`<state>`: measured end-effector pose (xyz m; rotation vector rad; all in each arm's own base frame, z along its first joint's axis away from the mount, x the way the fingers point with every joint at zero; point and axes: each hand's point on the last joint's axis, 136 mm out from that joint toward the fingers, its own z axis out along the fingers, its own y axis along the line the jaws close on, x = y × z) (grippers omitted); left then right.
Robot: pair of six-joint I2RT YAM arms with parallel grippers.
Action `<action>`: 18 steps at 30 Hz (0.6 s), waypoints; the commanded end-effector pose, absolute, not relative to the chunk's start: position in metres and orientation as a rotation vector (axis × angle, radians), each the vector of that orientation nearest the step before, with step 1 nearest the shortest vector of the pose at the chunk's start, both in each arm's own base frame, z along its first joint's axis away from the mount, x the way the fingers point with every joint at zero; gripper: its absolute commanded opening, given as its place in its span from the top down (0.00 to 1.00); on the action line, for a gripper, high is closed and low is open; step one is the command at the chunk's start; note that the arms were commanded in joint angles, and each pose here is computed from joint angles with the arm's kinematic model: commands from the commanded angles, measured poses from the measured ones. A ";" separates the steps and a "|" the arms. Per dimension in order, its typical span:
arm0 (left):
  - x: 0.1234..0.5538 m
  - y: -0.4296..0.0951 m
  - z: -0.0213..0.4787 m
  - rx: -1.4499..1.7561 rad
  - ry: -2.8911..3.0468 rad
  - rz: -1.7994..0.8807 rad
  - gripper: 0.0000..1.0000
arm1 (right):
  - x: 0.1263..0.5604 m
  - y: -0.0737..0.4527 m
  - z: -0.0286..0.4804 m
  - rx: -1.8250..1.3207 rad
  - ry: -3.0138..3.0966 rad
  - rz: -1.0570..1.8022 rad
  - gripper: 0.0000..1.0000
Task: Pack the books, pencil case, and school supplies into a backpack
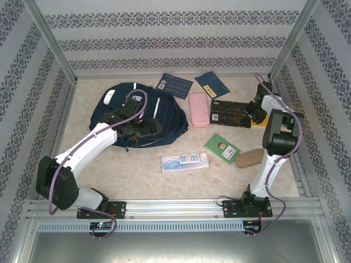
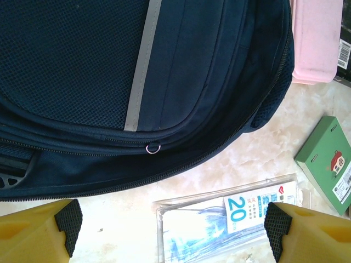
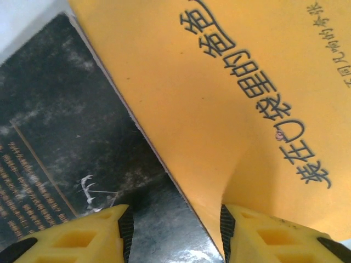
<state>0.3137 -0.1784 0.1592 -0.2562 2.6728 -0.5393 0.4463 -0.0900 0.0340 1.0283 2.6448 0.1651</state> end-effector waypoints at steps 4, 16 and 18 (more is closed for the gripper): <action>0.322 -0.186 0.164 -0.245 2.660 -0.545 0.12 | 0.437 -0.023 0.026 1.013 2.734 0.389 0.52; 0.312 -0.182 0.159 -0.242 2.671 -0.553 0.12 | 0.419 0.051 0.030 0.790 2.820 0.381 0.52; 0.311 -0.182 0.159 -0.241 2.671 -0.558 0.12 | 0.421 0.038 0.046 0.764 2.788 0.299 0.51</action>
